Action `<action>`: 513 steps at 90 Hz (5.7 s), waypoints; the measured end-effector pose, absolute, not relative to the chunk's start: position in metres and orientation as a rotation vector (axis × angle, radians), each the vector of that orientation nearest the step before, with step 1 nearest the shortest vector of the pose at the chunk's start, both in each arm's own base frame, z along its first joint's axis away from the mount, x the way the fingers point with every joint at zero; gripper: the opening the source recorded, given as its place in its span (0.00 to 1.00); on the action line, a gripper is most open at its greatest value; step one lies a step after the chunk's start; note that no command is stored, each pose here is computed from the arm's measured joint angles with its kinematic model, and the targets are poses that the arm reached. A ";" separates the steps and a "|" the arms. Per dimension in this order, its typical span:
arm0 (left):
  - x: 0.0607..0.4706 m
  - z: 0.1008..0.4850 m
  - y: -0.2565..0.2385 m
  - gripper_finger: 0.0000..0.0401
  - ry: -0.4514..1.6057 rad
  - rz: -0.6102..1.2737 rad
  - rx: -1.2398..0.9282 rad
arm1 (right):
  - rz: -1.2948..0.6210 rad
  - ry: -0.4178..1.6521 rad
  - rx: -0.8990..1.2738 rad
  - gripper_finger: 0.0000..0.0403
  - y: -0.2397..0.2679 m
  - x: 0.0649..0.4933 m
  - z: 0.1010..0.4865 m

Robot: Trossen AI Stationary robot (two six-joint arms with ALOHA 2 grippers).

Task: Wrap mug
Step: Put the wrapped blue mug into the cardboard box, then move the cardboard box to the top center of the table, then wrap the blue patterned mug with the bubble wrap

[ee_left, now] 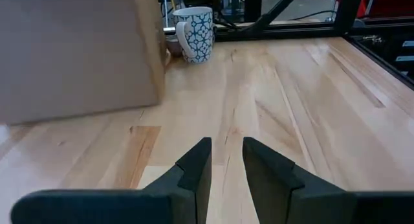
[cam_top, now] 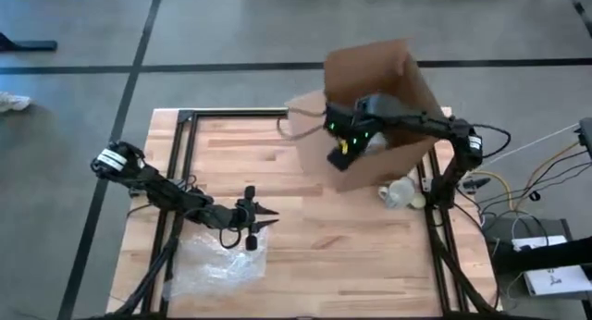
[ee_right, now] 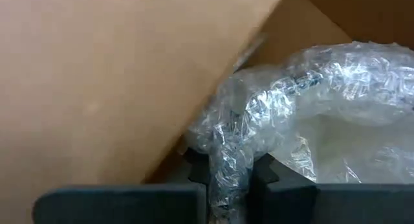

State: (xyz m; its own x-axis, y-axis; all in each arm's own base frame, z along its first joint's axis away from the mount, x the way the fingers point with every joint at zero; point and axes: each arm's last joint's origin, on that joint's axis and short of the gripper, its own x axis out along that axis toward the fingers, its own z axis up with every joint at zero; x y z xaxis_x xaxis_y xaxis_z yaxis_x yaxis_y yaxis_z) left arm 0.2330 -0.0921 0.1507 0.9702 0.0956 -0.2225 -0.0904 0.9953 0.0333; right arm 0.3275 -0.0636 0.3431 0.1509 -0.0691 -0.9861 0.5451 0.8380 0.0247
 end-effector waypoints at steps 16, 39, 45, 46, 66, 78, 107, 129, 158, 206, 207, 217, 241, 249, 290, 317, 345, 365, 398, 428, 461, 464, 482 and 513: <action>0.233 0.151 -0.092 0.19 0.222 0.094 0.019 | -0.057 1.337 0.130 0.05 0.006 0.337 0.353; 0.234 0.152 -0.092 0.19 0.216 0.091 0.012 | -0.197 1.358 0.096 0.05 0.005 0.337 0.345; 0.234 0.152 -0.092 0.19 0.216 0.095 0.012 | -0.247 1.356 0.191 0.05 -0.006 0.336 0.345; 0.234 0.152 -0.092 0.19 0.216 0.096 0.012 | -0.251 1.354 0.207 0.05 -0.008 0.336 0.346; 0.234 0.152 -0.090 0.19 0.213 0.104 0.010 | -0.327 1.215 0.434 0.04 -0.039 0.342 0.361; 0.236 0.152 -0.086 0.19 0.212 0.140 0.012 | -0.364 0.998 0.433 0.04 -0.050 0.360 0.364; 0.235 0.150 -0.085 0.19 0.223 0.164 0.013 | -0.236 1.162 0.236 0.04 -0.056 0.402 0.299; 0.238 0.139 -0.084 0.19 0.265 0.172 0.027 | -0.254 1.338 0.230 0.04 -0.053 0.402 0.251; 0.242 0.124 -0.080 0.19 0.278 0.278 0.046 | -0.302 1.550 0.276 0.04 -0.051 0.376 0.201; 0.244 0.125 -0.072 0.19 0.246 0.420 0.084 | -0.306 1.601 0.298 0.10 -0.049 0.370 0.187; 0.244 0.125 -0.072 0.19 0.245 0.420 0.083 | -0.305 1.601 0.299 0.11 -0.049 0.370 0.187; 0.245 0.125 -0.070 0.19 0.243 0.428 0.081 | -0.301 1.600 0.305 0.19 -0.049 0.371 0.188; 0.245 0.126 -0.068 0.19 0.241 0.435 0.079 | -0.334 1.585 0.340 0.30 -0.049 0.374 0.192; 0.245 0.126 -0.068 0.19 0.241 0.434 0.079 | -0.351 1.573 0.354 0.34 -0.049 0.377 0.200; 0.246 0.127 -0.068 0.19 0.228 0.435 0.070 | -0.345 1.193 0.356 0.55 -0.040 0.390 0.322; 0.246 0.128 -0.068 0.19 0.218 0.434 0.064 | -0.241 1.004 0.276 0.56 0.015 0.361 0.388; 0.246 0.129 -0.068 0.19 0.203 0.436 0.035 | -0.256 0.690 -0.004 0.46 0.118 0.304 0.436; 0.245 0.123 -0.069 0.19 0.257 0.402 -0.007 | -0.233 0.703 -0.121 0.39 0.175 0.305 0.403; 0.242 0.118 -0.077 0.19 0.293 0.332 -0.125 | -0.439 1.000 -0.249 0.17 0.207 0.322 0.286; 0.231 0.118 -0.105 0.19 0.288 0.226 -0.166 | -0.727 0.999 -0.326 0.01 0.140 0.353 0.255; 0.232 0.125 -0.121 0.19 0.271 0.150 -0.162 | -0.737 1.008 -0.048 0.00 0.082 0.400 0.202; 0.232 0.126 -0.124 0.19 0.269 0.134 -0.156 | -0.682 1.003 -0.005 0.00 0.088 0.404 0.198; 0.232 0.134 -0.139 0.19 0.247 0.078 -0.136 | -0.455 0.917 -0.046 0.01 0.146 0.407 0.191; 0.246 0.149 -0.150 0.19 0.225 0.066 -0.096 | -0.365 0.986 -0.097 0.01 0.216 0.358 0.199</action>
